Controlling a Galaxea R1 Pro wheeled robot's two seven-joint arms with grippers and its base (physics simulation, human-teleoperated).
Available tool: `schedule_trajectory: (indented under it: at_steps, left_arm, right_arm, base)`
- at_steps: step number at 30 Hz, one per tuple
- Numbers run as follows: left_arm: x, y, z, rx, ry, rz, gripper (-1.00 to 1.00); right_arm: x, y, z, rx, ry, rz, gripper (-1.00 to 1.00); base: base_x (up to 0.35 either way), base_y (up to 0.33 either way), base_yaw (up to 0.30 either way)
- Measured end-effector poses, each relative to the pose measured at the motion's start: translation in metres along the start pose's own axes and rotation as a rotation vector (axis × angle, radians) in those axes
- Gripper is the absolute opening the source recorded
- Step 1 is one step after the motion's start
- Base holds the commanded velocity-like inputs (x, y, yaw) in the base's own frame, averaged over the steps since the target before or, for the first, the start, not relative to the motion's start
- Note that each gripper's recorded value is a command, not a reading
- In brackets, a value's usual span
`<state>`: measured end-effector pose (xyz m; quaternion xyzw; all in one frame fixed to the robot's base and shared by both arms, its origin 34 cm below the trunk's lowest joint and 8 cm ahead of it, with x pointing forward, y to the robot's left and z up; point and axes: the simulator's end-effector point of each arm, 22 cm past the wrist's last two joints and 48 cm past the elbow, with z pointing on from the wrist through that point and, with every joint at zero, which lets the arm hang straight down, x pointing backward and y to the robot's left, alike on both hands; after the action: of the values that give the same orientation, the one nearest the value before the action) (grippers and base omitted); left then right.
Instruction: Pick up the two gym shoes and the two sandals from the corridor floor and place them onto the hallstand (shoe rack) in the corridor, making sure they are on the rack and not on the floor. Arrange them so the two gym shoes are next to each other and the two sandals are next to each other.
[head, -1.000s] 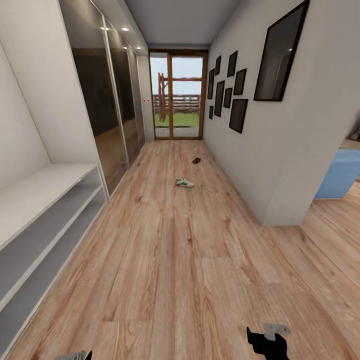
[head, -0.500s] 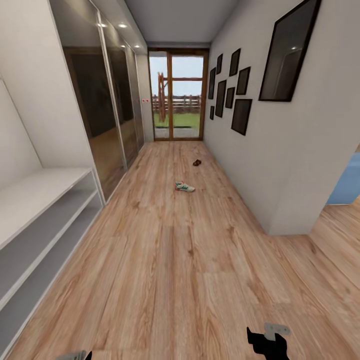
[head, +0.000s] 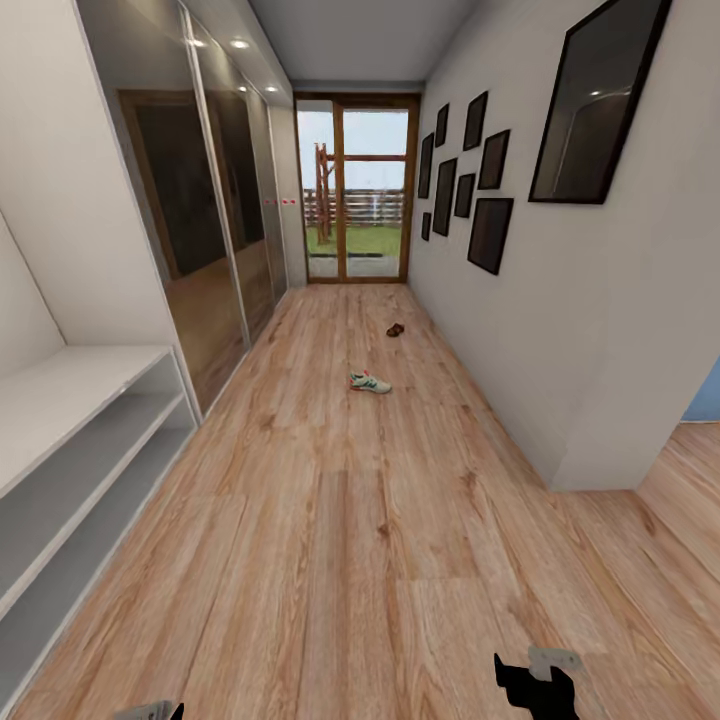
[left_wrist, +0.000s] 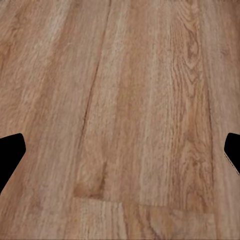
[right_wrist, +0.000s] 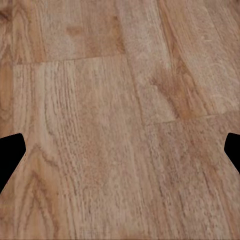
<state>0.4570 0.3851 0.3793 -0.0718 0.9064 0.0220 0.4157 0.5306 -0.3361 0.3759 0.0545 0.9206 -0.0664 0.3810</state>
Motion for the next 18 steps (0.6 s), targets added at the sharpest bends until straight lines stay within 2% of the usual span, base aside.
schedule_trajectory:
  at_steps: [12,18]
  left_arm:
    - [0.0,0.0,0.0,0.0,0.0,0.0,1.0]
    - [0.0,0.0,0.0,0.0,0.0,0.0,1.0]
  right_arm:
    - [0.0,-0.0002,0.0,0.0,0.0,0.0,1.0]
    - [0.0006,0.0,-0.0001,0.0,0.001,0.0,1.0]
  base:
    - [0.34,0.009,0.0]
    - [0.307,0.15,0.0]
